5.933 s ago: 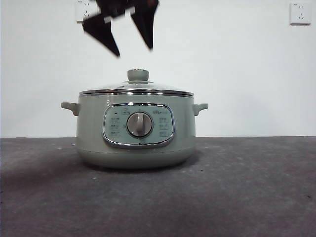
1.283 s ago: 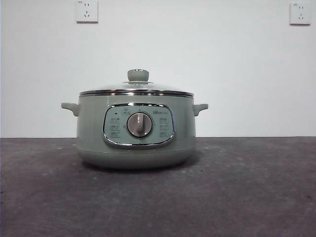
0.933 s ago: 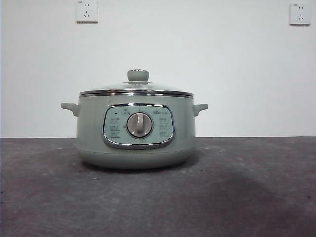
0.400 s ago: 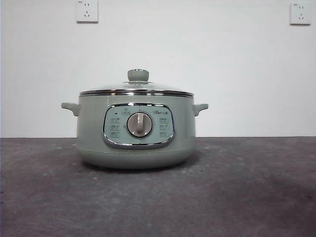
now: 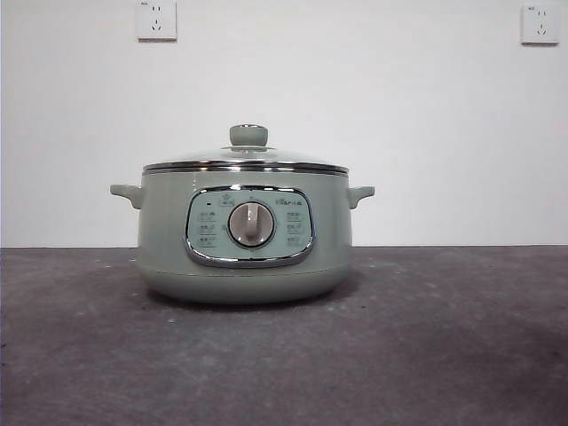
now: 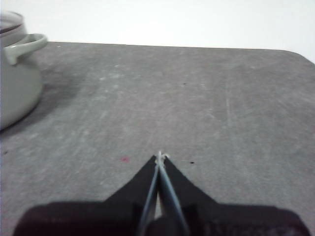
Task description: Pick up the potato,open the lid,put the potato in the pot,close the lid
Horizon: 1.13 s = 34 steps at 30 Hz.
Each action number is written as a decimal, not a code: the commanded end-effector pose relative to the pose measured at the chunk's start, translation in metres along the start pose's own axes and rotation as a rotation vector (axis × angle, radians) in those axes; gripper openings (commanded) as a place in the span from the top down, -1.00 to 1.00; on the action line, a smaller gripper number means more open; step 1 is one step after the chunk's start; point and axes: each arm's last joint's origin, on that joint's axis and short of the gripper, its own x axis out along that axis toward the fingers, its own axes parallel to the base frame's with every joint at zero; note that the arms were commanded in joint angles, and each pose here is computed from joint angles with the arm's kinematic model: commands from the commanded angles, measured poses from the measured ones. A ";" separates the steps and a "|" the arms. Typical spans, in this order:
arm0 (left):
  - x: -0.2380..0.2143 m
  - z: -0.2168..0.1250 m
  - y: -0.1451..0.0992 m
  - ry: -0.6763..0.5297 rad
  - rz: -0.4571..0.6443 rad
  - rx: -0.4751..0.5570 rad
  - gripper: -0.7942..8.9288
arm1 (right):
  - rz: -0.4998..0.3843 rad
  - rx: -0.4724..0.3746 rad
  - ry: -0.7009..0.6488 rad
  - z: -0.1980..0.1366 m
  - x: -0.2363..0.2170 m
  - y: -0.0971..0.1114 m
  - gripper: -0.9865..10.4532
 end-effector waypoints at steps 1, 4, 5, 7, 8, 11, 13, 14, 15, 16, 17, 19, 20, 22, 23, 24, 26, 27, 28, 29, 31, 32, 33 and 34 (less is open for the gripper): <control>0.001 -0.003 0.000 0.005 -0.001 -0.008 0.84 | -0.024 0.043 0.005 -0.003 0.001 -0.002 0.82; 0.001 -0.003 0.000 0.005 -0.001 -0.008 0.84 | -0.043 0.066 0.005 -0.003 0.001 -0.004 0.82; 0.001 -0.003 0.000 0.005 -0.001 -0.008 0.84 | -0.050 0.067 0.005 -0.003 0.001 -0.004 0.82; 0.001 -0.003 0.000 0.005 -0.001 -0.008 0.84 | -0.055 0.065 0.005 -0.003 0.001 -0.004 0.82; 0.001 -0.003 0.000 0.005 -0.001 -0.008 0.84 | -0.055 0.066 0.005 -0.003 0.001 -0.004 0.82; 0.001 -0.003 0.000 0.005 -0.001 -0.008 0.84 | -0.055 0.066 0.005 -0.003 0.001 -0.004 0.82; 0.001 -0.003 0.000 0.005 -0.001 -0.008 0.84 | -0.055 0.066 0.005 -0.003 0.001 -0.004 0.82; 0.001 -0.003 0.000 0.005 -0.001 -0.008 0.84 | -0.055 0.066 0.006 -0.003 0.001 -0.004 0.82; 0.001 -0.003 0.000 0.005 -0.001 -0.008 0.84 | -0.055 0.066 0.006 -0.003 0.001 -0.004 0.82; 0.001 -0.003 0.000 0.005 -0.001 -0.008 0.84 | -0.056 0.066 0.006 -0.003 0.001 -0.004 0.82; 0.001 -0.003 0.000 0.005 -0.001 -0.008 0.84 | -0.056 0.066 0.006 -0.003 0.001 -0.004 0.82; 0.001 -0.003 0.000 0.005 -0.001 -0.008 0.84 | -0.055 0.066 0.006 -0.003 0.001 -0.004 0.82; 0.001 -0.003 0.000 0.005 -0.001 -0.008 0.84 | -0.055 0.066 0.006 -0.003 0.001 -0.004 0.82; 0.001 -0.003 0.000 0.005 -0.001 -0.008 0.84 | -0.055 0.066 0.006 -0.003 0.001 -0.004 0.82; 0.001 -0.003 0.000 0.005 -0.001 -0.008 0.84 | -0.055 0.066 0.006 -0.003 0.001 -0.004 0.82; 0.001 -0.003 0.000 0.005 -0.001 -0.008 0.84 | -0.055 0.066 0.006 -0.003 0.001 -0.004 0.82; 0.001 -0.003 0.000 0.005 -0.001 -0.008 0.84 | -0.055 0.066 0.006 -0.003 0.001 -0.004 0.82; 0.001 -0.003 0.000 0.005 -0.001 -0.008 0.84 | -0.055 0.066 0.006 -0.003 0.001 -0.004 0.82; 0.001 -0.003 0.000 0.005 -0.001 -0.008 0.84 | -0.055 0.066 0.006 -0.003 0.001 -0.004 0.82; 0.001 -0.003 0.000 0.005 -0.001 -0.008 0.84 | -0.056 0.066 0.006 -0.003 0.001 -0.004 0.82; 0.001 -0.003 0.000 0.005 -0.001 -0.008 0.84 | -0.055 0.066 0.005 -0.003 0.001 -0.004 0.82; 0.001 -0.003 0.000 0.005 -0.001 -0.008 0.84 | -0.055 0.066 0.006 -0.003 0.001 -0.004 0.82; 0.001 -0.003 0.000 0.005 -0.001 -0.008 0.84 | -0.055 0.066 0.006 -0.003 0.001 -0.004 0.82; 0.001 -0.003 0.000 0.005 -0.001 -0.008 0.84 | -0.055 0.066 0.006 -0.003 0.001 -0.004 0.82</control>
